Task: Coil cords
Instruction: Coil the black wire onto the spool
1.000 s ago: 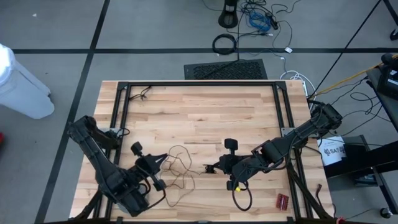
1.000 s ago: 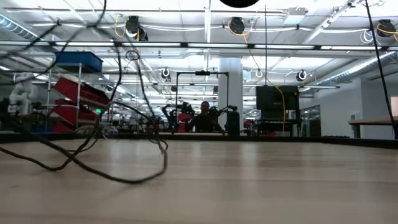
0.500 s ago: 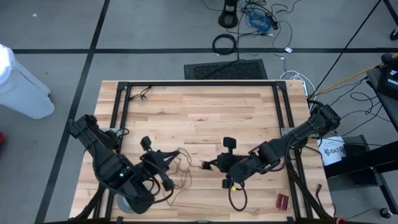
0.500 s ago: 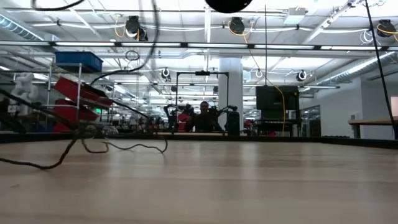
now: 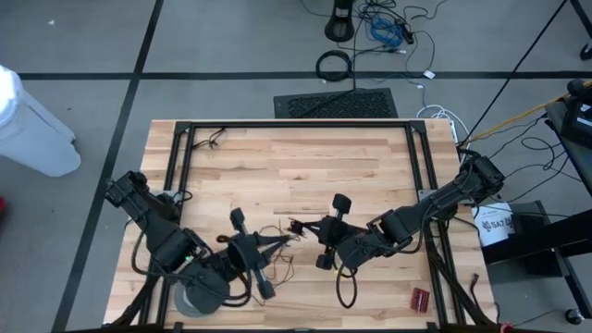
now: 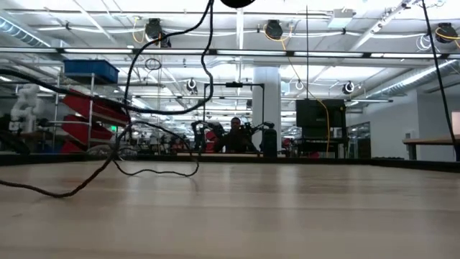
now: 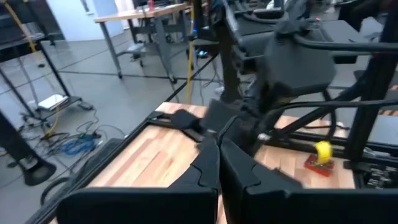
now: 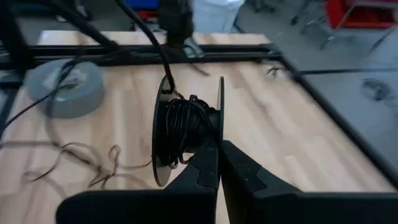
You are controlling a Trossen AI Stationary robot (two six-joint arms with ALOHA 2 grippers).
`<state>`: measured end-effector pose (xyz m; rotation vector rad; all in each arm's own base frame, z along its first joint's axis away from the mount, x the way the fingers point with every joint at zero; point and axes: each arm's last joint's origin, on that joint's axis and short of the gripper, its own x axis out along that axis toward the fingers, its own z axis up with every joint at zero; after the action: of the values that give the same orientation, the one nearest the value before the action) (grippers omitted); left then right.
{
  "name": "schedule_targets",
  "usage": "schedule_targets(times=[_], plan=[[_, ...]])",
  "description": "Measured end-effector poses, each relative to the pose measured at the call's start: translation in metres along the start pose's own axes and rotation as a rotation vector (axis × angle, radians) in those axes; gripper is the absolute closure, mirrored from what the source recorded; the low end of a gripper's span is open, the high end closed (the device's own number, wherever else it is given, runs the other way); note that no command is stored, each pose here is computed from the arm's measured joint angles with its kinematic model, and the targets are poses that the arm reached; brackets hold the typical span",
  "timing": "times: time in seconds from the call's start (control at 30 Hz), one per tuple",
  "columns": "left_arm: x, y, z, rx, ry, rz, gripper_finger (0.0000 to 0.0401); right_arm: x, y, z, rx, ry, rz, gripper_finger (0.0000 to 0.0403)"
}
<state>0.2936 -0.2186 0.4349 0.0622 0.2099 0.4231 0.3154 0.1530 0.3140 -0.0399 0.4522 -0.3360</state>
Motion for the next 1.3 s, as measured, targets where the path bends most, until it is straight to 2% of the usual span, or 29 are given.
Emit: schedule_targets(times=[0.37, 0.63, 0.83, 1.03, 1.3], plan=[[0.032, -0.044, -0.034, 0.063, 0.032, -0.036, 0.04, 0.002, 0.003, 0.009, 0.012, -0.11, -0.084, 0.0403], [0.039, -0.08, -0.064, 0.088, 0.038, -0.059, 0.04, -0.005, 0.005, 0.011, -0.002, -0.123, -0.067, 0.0403], [0.05, -0.103, -0.095, 0.095, 0.065, -0.038, 0.04, -0.026, 0.007, 0.018, 0.014, -0.164, -0.013, 0.0403], [0.06, -0.116, -0.12, 0.121, 0.086, 0.001, 0.04, -0.046, 0.01, 0.023, 0.027, -0.21, 0.043, 0.0403], [0.06, -0.119, -0.128, 0.155, 0.099, 0.007, 0.04, -0.07, 0.011, 0.027, 0.025, -0.241, 0.093, 0.0403]])
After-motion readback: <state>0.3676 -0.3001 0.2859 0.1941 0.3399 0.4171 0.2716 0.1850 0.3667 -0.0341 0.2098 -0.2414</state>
